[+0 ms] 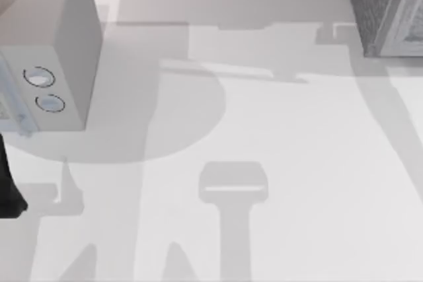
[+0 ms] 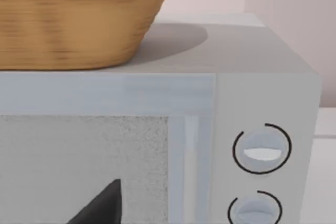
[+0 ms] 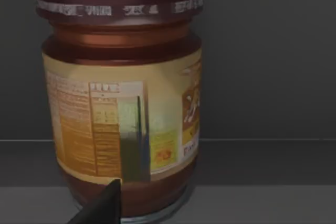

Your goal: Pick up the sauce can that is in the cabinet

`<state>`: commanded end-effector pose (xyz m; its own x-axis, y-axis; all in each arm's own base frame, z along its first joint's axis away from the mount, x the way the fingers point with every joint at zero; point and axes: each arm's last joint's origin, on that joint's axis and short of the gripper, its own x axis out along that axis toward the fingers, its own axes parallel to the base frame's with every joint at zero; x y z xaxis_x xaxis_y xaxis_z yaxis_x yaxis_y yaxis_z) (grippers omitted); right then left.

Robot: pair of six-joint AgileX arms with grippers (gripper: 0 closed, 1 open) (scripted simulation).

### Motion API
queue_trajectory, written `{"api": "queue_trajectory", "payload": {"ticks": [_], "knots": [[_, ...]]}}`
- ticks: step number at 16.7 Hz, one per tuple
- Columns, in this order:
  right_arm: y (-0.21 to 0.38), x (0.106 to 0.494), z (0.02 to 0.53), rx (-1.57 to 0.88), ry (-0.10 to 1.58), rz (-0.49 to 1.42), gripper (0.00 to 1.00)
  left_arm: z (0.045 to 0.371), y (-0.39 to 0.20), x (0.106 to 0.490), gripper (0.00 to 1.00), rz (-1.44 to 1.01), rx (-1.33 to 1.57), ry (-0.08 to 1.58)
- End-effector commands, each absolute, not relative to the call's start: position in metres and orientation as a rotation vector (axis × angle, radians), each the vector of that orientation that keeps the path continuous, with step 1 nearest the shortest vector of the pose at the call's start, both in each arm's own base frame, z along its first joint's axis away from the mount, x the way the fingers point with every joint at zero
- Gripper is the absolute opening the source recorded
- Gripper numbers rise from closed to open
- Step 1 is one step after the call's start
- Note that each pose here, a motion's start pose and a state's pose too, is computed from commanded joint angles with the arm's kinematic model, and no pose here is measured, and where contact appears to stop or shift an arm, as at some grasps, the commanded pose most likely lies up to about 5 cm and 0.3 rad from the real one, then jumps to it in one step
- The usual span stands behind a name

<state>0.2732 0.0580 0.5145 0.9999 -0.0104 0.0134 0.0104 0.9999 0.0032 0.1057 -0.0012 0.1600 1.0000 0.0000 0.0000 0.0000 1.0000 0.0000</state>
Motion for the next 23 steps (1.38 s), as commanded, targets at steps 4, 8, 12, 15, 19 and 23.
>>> {"api": "queue_trajectory", "payload": {"ticks": [4, 8, 12, 15, 19, 23], "knots": [[0.091, 0.317, 0.509, -0.001, -0.004, -0.012, 1.0, 0.16, -0.001, 0.106, 1.0, 0.0, 0.0, 0.0], [0.109, 0.333, 0.507, 0.0, -0.009, -0.011, 1.0, 0.16, -0.001, 0.106, 1.0, 0.0, 0.0, 0.0], [0.108, 0.334, 0.506, -0.001, -0.005, -0.012, 1.0, 0.16, -0.001, 0.106, 1.0, 0.0, 0.0, 0.0], [0.109, 0.345, 0.508, 0.0, -0.009, -0.01, 1.0, 0.16, -0.001, 0.106, 1.0, 0.0, 0.0, 0.0], [0.11, 0.372, 0.509, 0.0, -0.009, -0.011, 1.0, 0.16, -0.001, 0.106, 1.0, 0.0, 0.0, 0.0], [0.109, 0.391, 0.508, 0.0, -0.01, -0.01, 1.0, 0.16, -0.001, 0.106, 1.0, 0.0, 0.0, 0.0]]}}
